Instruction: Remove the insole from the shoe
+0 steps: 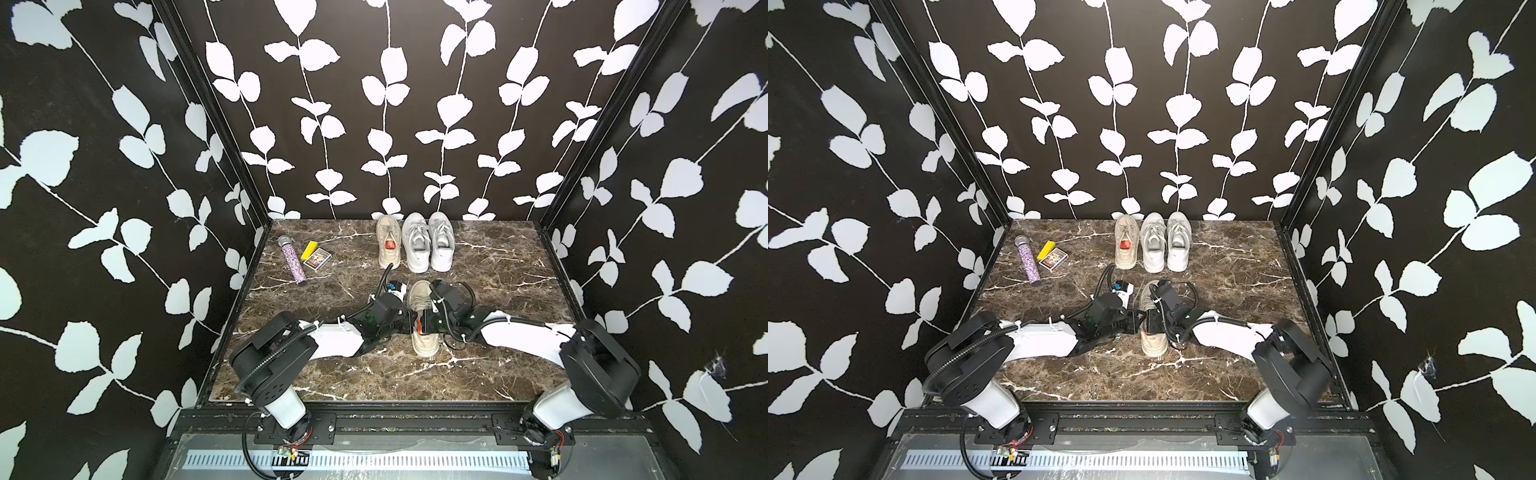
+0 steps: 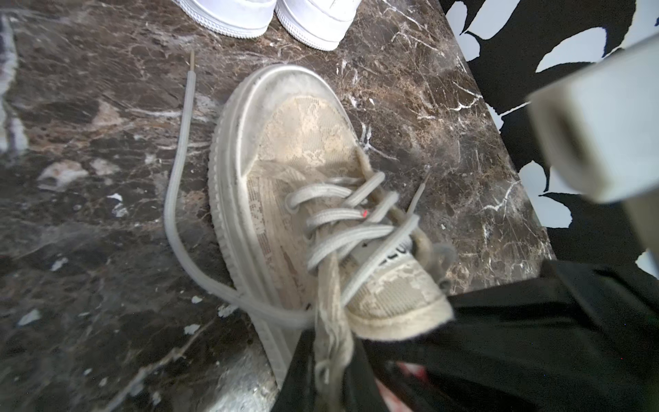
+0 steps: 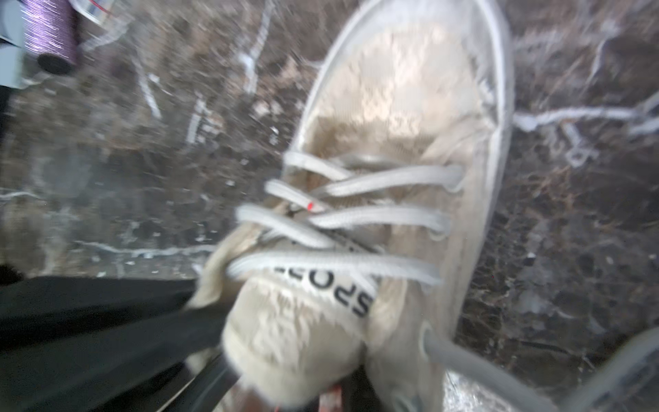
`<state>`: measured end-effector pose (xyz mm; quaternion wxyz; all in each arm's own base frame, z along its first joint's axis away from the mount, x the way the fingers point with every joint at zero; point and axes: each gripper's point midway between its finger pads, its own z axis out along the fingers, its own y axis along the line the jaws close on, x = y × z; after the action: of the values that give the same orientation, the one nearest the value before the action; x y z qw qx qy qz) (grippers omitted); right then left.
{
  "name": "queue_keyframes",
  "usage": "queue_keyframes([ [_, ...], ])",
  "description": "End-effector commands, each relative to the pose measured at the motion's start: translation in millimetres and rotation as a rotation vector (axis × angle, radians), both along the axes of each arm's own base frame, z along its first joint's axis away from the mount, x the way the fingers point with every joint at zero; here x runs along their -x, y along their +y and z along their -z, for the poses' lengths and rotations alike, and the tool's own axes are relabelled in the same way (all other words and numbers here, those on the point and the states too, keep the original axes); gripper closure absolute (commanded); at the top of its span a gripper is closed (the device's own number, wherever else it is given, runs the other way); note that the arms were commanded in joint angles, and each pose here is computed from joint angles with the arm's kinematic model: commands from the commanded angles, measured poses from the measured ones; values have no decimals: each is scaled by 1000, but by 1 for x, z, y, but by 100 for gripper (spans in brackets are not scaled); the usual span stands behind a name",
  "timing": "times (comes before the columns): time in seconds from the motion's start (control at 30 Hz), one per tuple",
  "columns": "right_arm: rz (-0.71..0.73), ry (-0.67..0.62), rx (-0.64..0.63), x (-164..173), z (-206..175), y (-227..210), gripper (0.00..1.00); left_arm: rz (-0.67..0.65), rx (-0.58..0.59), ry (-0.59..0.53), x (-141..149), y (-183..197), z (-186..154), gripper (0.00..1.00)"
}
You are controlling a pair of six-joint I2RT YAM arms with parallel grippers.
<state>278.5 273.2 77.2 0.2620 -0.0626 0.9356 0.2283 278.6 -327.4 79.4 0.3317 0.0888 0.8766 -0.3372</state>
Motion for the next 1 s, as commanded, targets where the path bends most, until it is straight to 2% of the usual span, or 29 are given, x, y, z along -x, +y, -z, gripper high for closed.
queue_keyframes([
  [0.0,-2,-97,-74,-8,-28,3,100,-20,-37,-13,0,9,-3,94],
  [0.3,-3,-114,-112,-7,-32,5,100,-21,-45,-15,-1,10,-4,95],
  [0.47,-70,-182,-203,-1,-57,14,100,-32,-68,-16,-1,14,-2,96],
  [0.7,-87,-266,-242,6,-77,6,100,-40,-79,-24,-3,16,-2,99],
  [0.97,-129,-268,-299,12,-82,14,100,-64,-98,-26,-6,19,-2,100],
])
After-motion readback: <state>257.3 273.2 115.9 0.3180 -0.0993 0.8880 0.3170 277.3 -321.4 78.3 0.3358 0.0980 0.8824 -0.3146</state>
